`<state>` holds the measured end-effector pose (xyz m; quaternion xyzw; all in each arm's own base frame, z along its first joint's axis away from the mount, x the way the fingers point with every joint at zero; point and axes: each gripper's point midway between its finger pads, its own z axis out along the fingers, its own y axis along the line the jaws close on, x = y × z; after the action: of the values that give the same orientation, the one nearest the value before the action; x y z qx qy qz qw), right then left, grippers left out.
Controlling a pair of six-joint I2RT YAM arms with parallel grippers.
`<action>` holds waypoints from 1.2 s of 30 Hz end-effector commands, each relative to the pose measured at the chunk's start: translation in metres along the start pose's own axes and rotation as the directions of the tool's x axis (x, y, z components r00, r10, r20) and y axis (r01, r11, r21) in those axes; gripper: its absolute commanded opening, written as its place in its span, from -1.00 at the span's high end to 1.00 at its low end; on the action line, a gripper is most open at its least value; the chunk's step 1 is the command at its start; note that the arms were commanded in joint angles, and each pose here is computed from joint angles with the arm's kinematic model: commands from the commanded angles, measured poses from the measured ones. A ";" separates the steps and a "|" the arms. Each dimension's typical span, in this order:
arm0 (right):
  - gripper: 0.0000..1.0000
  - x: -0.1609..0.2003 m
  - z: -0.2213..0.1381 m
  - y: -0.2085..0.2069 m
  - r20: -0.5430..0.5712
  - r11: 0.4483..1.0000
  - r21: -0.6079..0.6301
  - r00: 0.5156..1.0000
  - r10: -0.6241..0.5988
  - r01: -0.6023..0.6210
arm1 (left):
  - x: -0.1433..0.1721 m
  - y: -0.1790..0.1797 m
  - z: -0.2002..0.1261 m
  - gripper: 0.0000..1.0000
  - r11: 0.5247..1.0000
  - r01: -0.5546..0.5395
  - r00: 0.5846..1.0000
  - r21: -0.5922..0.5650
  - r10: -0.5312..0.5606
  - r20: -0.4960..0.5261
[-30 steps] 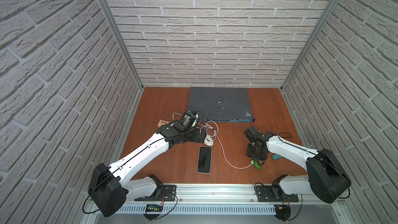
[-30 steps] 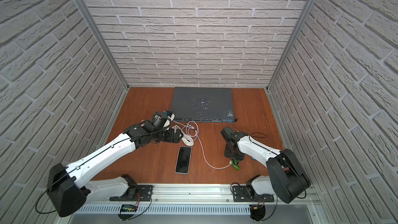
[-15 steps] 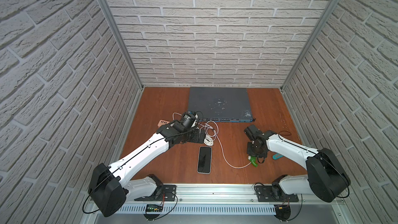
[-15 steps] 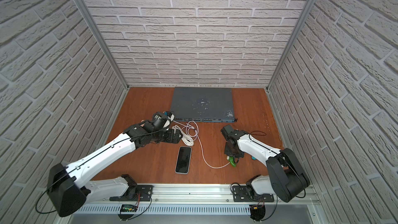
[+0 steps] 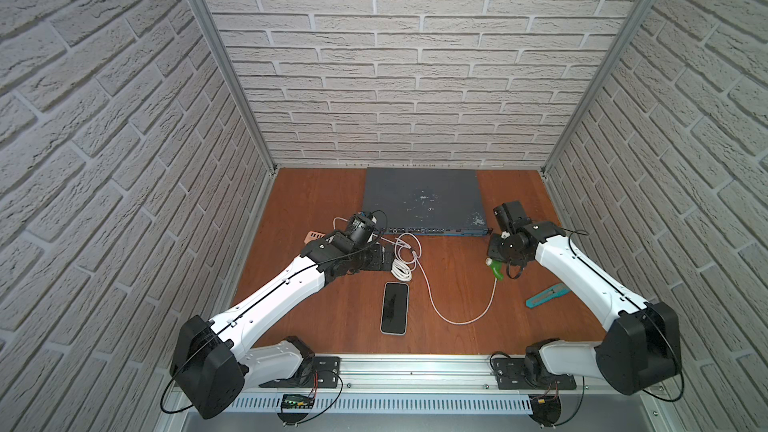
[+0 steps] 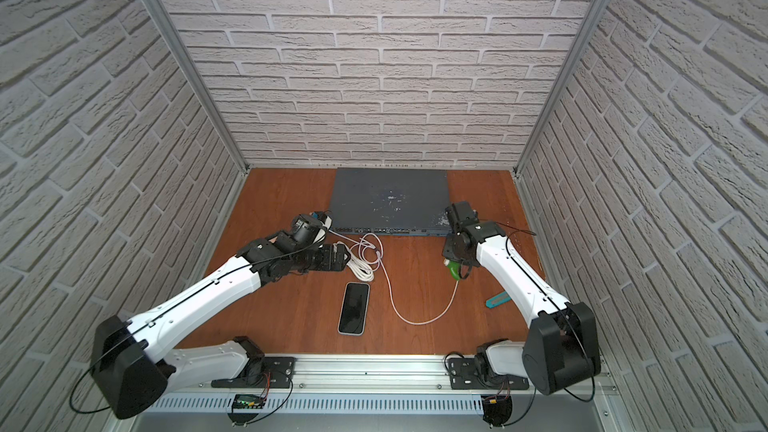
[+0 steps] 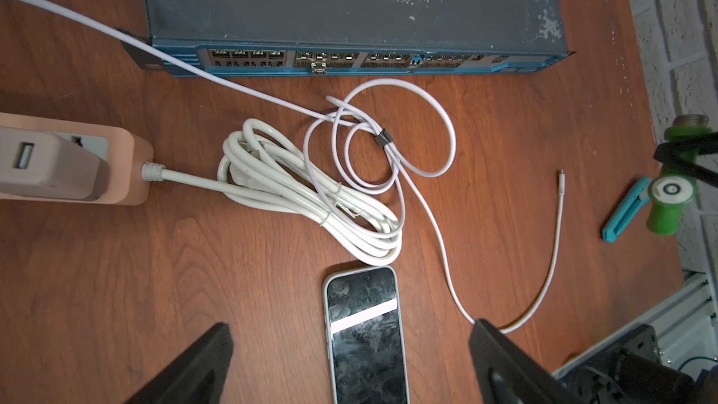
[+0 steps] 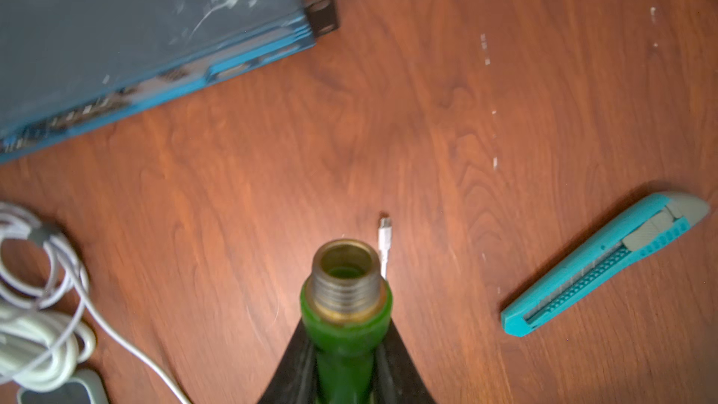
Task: Plug the charging cable into the phone
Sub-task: Pick up the distractor from the center of the board, then place the distractor at the center of the board.
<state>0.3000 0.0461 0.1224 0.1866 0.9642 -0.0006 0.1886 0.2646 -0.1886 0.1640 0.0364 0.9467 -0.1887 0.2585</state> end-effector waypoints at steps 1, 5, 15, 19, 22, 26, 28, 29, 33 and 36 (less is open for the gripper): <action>0.94 -0.028 0.026 -0.024 -0.018 0.997 0.034 0.998 0.068 -0.068 | -0.006 0.005 0.000 -0.96 0.999 0.036 0.999 0.000 -0.036 0.035; 0.94 -0.057 0.059 -0.051 -0.046 0.976 0.047 0.976 0.214 -0.212 | -0.004 0.016 -0.005 -0.96 0.998 0.056 0.998 -0.028 -0.054 0.043; 0.94 -0.084 0.112 -0.095 -0.057 0.933 0.151 0.939 0.338 -0.327 | 0.009 0.045 -0.018 -0.97 0.989 0.124 0.990 -0.082 -0.118 0.076; 0.86 -0.086 0.120 -0.095 -0.067 0.933 0.158 0.939 0.336 -0.323 | 0.013 0.052 -0.024 -0.97 0.986 0.146 0.986 -0.085 -0.138 0.099; 0.72 -0.088 0.121 -0.096 -0.064 0.934 0.162 0.941 0.333 -0.320 | 0.016 0.055 -0.026 -0.97 0.983 0.161 0.982 -0.084 -0.151 0.111; 0.46 -0.091 0.120 -0.095 -0.063 0.938 0.155 0.944 0.323 -0.310 | 0.017 0.056 -0.027 -0.97 0.982 0.170 0.980 -0.079 -0.160 0.116; 0.29 -0.092 0.120 -0.095 -0.061 0.941 0.153 0.947 0.315 -0.304 | 0.018 0.056 -0.026 -0.96 0.982 0.173 0.980 -0.075 -0.163 0.113; 0.22 -0.092 0.119 -0.096 -0.061 0.941 0.152 0.947 0.315 -0.303 | 0.018 0.055 -0.026 -0.96 0.982 0.174 0.980 -0.072 -0.165 0.112; -0.12 -0.094 0.117 -0.096 -0.059 0.944 0.149 0.950 0.306 -0.295 | 0.020 0.054 -0.026 -0.96 0.982 0.178 0.979 -0.066 -0.171 0.108; -0.25 -0.101 0.106 -0.089 -0.038 0.952 0.112 0.956 0.291 -0.285 | 0.020 0.055 -0.025 -0.96 0.982 0.178 0.980 -0.070 -0.170 0.105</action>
<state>0.3843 -0.0804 0.0349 0.3458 0.9296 -0.0255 0.1246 0.2447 -0.1315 0.1577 -0.0587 0.9401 -0.1741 0.2872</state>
